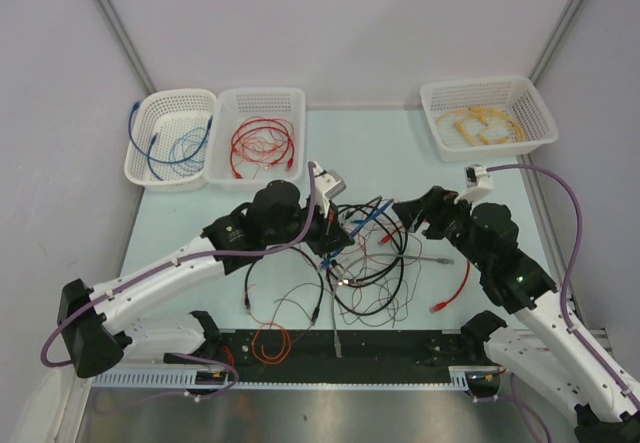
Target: Untangle the cables
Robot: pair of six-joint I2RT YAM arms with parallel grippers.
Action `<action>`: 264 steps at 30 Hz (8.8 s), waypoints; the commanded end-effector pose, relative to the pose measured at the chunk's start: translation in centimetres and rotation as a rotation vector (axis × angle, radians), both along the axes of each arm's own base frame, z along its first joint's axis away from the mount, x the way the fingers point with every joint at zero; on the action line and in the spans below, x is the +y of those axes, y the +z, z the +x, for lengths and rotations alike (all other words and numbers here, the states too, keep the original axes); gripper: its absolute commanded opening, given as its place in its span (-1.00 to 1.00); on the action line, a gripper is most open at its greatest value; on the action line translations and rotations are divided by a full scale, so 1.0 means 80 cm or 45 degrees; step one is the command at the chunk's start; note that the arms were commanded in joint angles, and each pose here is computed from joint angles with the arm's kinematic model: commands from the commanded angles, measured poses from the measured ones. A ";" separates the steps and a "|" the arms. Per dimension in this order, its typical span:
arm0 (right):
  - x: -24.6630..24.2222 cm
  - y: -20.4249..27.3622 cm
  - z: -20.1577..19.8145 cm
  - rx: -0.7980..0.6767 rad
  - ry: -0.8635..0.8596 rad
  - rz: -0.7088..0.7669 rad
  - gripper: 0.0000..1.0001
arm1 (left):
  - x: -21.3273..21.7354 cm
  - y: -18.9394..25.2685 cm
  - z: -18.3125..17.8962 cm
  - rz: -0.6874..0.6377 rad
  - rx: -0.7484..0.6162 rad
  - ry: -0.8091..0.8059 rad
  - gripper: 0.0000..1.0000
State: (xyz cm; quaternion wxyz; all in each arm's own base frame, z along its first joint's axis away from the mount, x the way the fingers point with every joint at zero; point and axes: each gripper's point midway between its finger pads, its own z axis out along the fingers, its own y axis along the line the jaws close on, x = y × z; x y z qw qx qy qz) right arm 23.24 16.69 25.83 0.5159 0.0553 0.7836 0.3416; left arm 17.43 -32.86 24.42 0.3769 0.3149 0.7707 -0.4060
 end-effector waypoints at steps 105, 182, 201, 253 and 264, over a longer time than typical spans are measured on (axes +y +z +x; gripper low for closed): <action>0.114 0.082 0.001 0.021 0.465 0.628 -1.00 | -0.072 0.037 -0.014 -0.353 -0.014 -0.151 0.51; 0.037 -0.039 0.058 0.142 0.116 0.003 0.65 | 0.508 -0.018 0.513 0.842 -0.229 2.105 -1.00; 0.037 -0.056 0.063 0.182 0.107 -0.030 0.66 | 0.545 -0.090 0.535 0.909 -0.118 2.122 -1.00; 0.023 -0.060 0.030 0.245 0.049 0.040 0.73 | 0.061 -0.224 0.110 0.534 0.173 0.643 0.86; 0.008 -0.058 0.017 0.242 0.006 0.010 0.73 | 0.046 -0.229 0.113 0.493 0.208 0.627 0.85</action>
